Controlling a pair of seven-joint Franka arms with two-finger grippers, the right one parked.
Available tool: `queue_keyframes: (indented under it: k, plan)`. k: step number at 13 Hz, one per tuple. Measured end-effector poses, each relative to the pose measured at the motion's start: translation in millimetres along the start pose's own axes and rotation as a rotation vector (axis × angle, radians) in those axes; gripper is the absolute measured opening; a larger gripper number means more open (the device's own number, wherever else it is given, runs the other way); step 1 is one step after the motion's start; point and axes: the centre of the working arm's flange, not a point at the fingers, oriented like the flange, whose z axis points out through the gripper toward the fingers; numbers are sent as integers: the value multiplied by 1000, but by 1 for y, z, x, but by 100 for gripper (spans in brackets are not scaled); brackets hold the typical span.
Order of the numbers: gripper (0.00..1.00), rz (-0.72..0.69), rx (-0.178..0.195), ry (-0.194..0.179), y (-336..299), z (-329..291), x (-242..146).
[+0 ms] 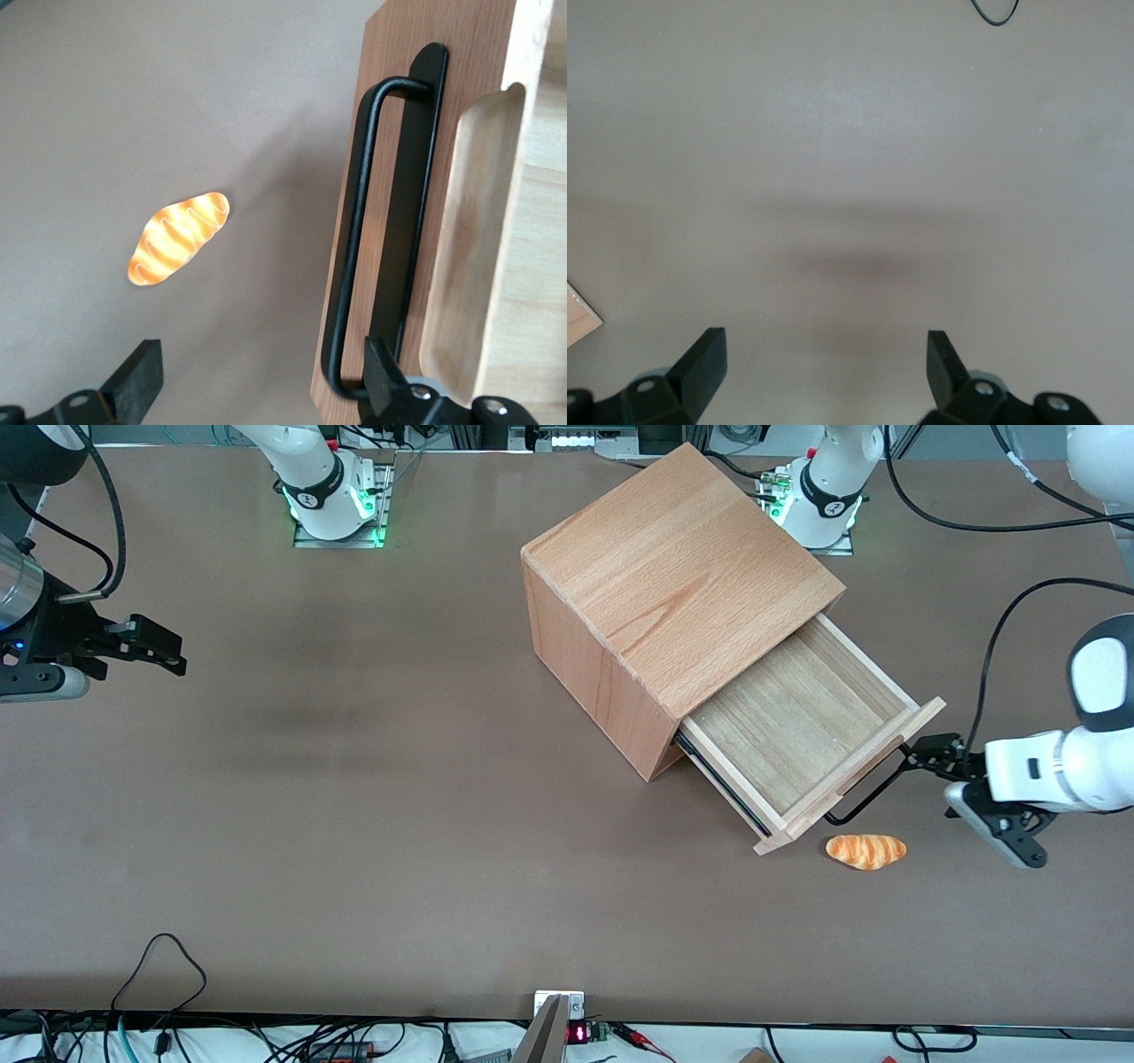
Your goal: Open top drawer with left arm
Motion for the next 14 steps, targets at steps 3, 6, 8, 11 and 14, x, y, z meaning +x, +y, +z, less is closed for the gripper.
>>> queue_keyframes:
  k: [3,6,8,11,14]
  plan:
    - [100,-33,9,11,-5,-27,-10]
    - [100,-119,22,20,-9,-55,-30]
    - [100,-208,42,37,-10,-77,-45]
    - [100,-326,74,65,-6,-110,-65]
    - [100,-475,84,72,6,-133,-77]
